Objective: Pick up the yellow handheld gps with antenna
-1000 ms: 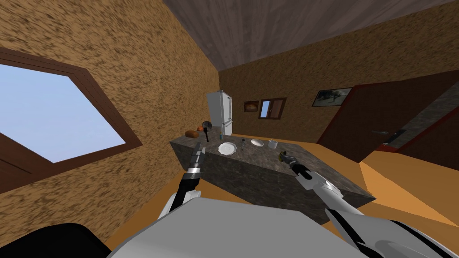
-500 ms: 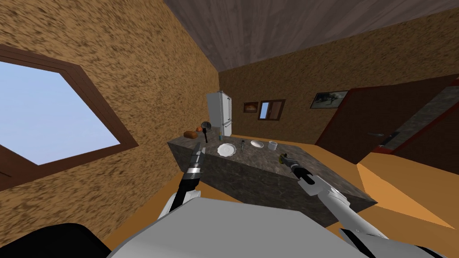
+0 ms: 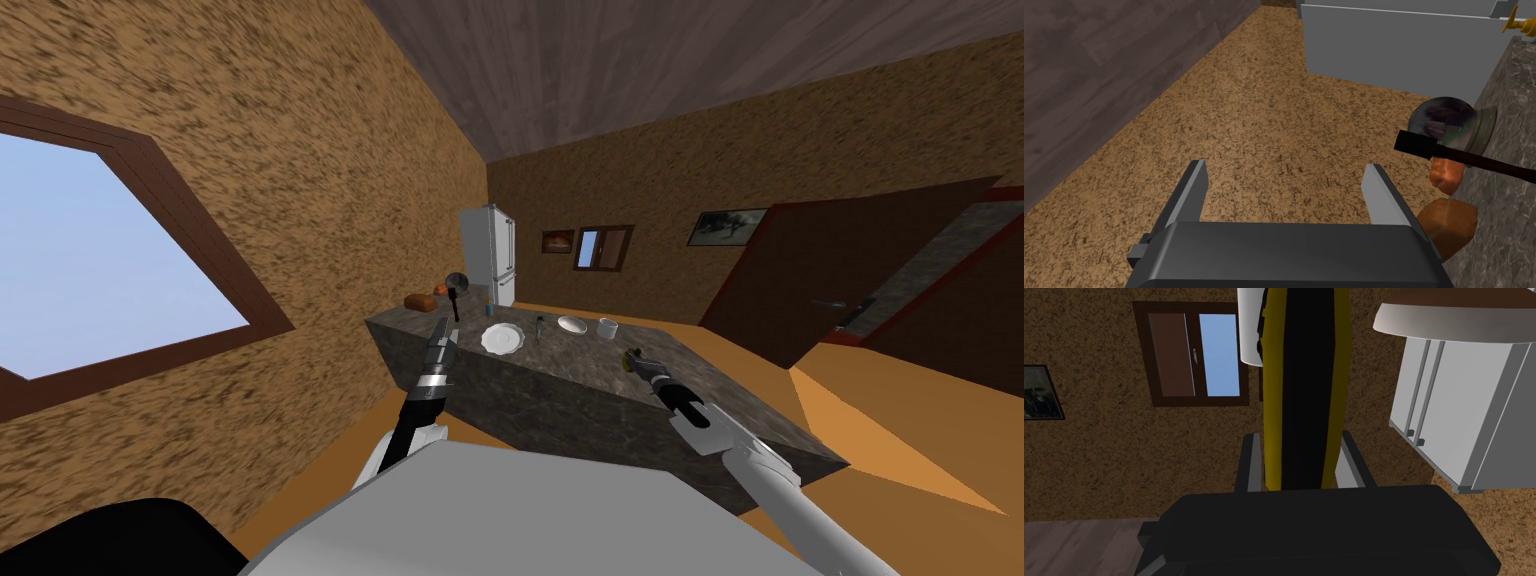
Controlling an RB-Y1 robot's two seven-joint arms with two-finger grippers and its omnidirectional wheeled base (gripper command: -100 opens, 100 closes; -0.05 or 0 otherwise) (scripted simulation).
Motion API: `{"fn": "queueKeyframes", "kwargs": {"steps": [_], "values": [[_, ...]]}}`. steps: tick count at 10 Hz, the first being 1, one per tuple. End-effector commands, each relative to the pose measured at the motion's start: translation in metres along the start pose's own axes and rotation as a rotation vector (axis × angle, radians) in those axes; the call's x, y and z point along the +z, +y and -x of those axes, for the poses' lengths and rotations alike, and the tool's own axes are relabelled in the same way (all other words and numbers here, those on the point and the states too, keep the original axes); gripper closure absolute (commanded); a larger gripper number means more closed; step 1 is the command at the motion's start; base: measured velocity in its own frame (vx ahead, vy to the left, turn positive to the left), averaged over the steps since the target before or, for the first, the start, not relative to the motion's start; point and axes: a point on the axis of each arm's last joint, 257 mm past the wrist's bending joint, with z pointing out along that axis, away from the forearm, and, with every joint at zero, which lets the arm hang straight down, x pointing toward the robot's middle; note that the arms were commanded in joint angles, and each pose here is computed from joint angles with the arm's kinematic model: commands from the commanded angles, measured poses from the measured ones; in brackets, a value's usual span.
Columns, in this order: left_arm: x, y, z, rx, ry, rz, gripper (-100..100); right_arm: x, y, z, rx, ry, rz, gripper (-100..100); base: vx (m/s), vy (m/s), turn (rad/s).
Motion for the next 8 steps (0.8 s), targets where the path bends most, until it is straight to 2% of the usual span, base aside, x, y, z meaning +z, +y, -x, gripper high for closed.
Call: {"fn": "queueKeyframes", "kwargs": {"steps": [1, 2, 3, 4, 5, 6, 8], "values": [[0.000, 0.000, 0.000, 0.000, 0.000, 0.000, 0, -0.001, 0.005, 0.007, -0.003, -0.015, 0.011, 100, -0.005, 0.001, 0.000], [0.000, 0.000, 0.000, 0.000, 0.000, 0.000, 0, -0.013, 0.002, -0.010, 0.003, 0.016, -0.004, 100, 0.038, -0.018, -0.033], [0.000, 0.000, 0.000, 0.000, 0.000, 0.000, 0, -0.018, 0.003, -0.010, -0.002, 0.013, 0.002, 100, 0.061, -0.015, -0.015], [0.000, 0.000, 0.000, 0.000, 0.000, 0.000, 0, -0.016, 0.010, 0.002, -0.004, -0.010, 0.016, 100, 0.032, -0.007, -0.017], [0.000, 0.000, 0.000, 0.000, 0.000, 0.000, 0, -0.028, 0.005, -0.017, 0.003, 0.024, -0.004, 100, 0.048, -0.021, -0.033], [0.000, 0.000, 0.000, 0.000, 0.000, 0.000, 0, -0.034, 0.005, -0.019, -0.001, 0.027, -0.001, 100, 0.065, -0.012, -0.010], [0.000, 0.000, 0.000, 0.000, 0.000, 0.000, 0, -0.031, 0.017, 0.002, -0.005, -0.015, 0.024, 100, 0.019, -0.006, -0.018]]}}
